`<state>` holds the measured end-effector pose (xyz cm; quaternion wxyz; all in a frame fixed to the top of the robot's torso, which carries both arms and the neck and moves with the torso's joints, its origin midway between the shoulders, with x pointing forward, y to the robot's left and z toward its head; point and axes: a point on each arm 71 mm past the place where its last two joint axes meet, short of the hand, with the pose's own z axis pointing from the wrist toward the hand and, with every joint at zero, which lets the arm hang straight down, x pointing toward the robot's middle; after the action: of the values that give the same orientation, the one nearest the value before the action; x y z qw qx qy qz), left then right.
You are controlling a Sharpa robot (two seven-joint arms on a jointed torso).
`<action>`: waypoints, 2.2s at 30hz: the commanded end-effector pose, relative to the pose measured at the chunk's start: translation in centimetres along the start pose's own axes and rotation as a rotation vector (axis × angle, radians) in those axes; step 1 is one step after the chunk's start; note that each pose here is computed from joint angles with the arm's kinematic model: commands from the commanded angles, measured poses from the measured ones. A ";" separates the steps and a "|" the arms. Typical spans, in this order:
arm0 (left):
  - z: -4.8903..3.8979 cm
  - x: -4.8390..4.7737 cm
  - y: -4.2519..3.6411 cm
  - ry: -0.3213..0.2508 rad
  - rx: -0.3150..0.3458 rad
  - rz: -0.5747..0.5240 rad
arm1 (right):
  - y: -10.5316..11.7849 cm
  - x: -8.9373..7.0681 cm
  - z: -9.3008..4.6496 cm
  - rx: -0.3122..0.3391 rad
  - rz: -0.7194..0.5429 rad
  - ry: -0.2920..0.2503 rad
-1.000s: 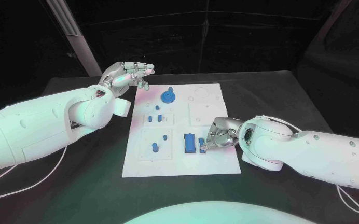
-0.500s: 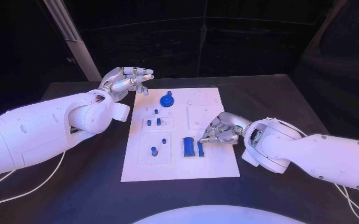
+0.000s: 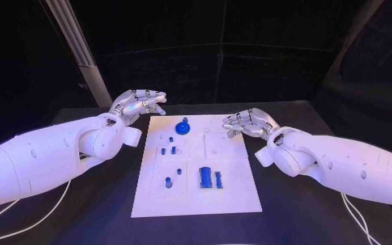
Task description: Assemble the parts on the task board
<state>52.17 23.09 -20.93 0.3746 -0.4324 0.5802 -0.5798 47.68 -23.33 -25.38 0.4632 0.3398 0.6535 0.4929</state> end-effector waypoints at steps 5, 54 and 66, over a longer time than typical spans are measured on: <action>0.82 -0.48 1.10 0.001 0.027 -0.070 | -0.1 -1.5 2.7 -0.121 0.189 -0.096; -4.20 5.57 2.07 -0.337 0.059 0.048 | 4.0 3.4 -0.3 -0.041 0.296 -0.329; -4.20 5.57 2.07 -0.337 0.059 0.048 | 4.0 3.4 -0.3 -0.041 0.296 -0.329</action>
<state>46.14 19.26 -22.79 0.4808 -0.5099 0.5085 -0.5002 46.14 -19.23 -22.68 0.4864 0.5023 0.5071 0.5040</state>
